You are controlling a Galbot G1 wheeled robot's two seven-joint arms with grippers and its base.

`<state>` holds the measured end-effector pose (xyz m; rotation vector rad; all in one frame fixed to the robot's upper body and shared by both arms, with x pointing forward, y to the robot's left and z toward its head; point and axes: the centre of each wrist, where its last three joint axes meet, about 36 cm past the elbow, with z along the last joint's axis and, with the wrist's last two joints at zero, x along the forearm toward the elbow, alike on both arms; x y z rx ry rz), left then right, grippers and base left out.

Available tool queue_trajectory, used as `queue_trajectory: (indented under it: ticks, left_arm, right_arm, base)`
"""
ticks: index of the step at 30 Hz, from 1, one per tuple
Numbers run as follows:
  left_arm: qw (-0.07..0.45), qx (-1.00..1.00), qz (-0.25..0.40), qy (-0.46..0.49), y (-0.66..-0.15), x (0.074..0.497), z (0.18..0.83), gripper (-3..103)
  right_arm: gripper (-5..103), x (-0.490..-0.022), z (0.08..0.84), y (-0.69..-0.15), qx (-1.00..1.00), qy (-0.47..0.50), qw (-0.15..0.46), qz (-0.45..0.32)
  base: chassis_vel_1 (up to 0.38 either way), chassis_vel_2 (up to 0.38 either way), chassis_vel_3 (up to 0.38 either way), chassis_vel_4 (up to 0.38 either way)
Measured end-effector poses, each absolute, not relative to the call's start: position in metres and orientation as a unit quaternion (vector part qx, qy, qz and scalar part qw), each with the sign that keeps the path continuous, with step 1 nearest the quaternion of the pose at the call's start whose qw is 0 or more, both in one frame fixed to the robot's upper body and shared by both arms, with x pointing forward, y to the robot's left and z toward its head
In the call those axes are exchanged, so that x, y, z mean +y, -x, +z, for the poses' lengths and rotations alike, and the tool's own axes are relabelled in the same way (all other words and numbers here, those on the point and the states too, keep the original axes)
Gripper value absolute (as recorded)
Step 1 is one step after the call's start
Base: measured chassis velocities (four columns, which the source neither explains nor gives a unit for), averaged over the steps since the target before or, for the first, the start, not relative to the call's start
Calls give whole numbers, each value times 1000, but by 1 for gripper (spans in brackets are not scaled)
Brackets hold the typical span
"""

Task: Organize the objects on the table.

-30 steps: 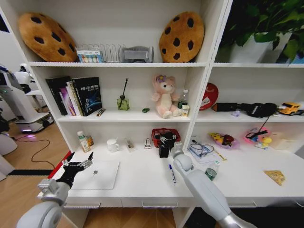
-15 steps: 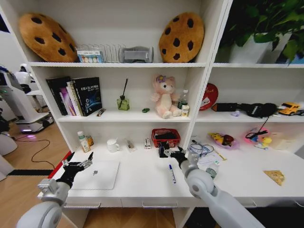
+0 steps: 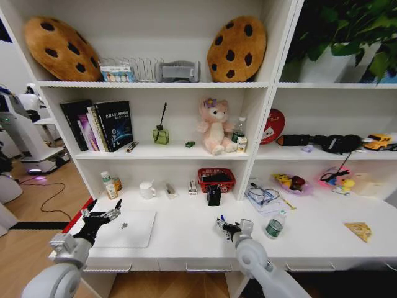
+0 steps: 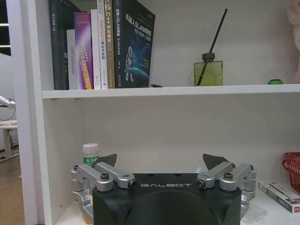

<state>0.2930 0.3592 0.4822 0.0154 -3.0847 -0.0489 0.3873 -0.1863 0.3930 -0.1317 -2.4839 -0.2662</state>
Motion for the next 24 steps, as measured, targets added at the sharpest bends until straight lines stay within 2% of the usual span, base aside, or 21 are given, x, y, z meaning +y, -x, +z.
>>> queue_trajectory:
  ticks: [5,9,11,12,14,15,16,17,18,20,23,24]
  left_arm:
    - [28,-999,-16,-5,-293,359,482,100]
    - [28,-999,-16,-5,-293,359,482,100]
    - [28,-999,-16,-5,-293,359,482,100]
    - [28,-999,-16,-5,-293,359,482,100]
    - [28,-999,-16,-5,-293,359,482,100]
    - [28,-999,-16,-5,-293,359,482,100]
    - [28,-999,-16,-5,-293,359,482,100]
    - [28,-999,-16,-5,-293,359,482,100]
    - [28,-999,-16,-5,-293,359,482,100]
    - [28,-999,-16,-5,-293,359,482,100]
    - [28,-999,-16,-5,-293,359,482,100]
    - [28,-999,-16,-5,-293,359,482,100]
  right_arm:
    - [70,-183,388,-398,-946,39,306,-102]
    - [63,-179,388,-401,-946,34,304,-103]
    - [63,-179,388,-401,-946,35,305,-101]
    - [52,-178,389,-399,-946,37,307,-99]
    - [52,-177,388,-396,-945,40,308,-98]
    - [47,-176,388,-392,-945,43,311,-97]
    - [47,-176,388,-392,-945,43,311,-97]
    - [41,-176,387,-389,-944,44,313,-96]
    - [30,-177,386,-387,-943,47,314,-96]
    - [30,-178,385,-387,-943,49,314,-96]
    - [14,-183,385,-390,-945,46,309,-97]
    - [14,-183,385,-390,-945,46,309,-97]
  base:
    - [0,0,0,0]
    - [0,0,0,0]
    - [0,0,0,0]
    - [0,0,0,0]
    - [0,0,0,0]
    - [0,0,0,0]
    - [0,0,0,0]
    - [0,0,0,0]
    - [0,0,0,0]
    - [0,0,0,0]
    - [0,0,0,0]
    - [0,0,0,0]
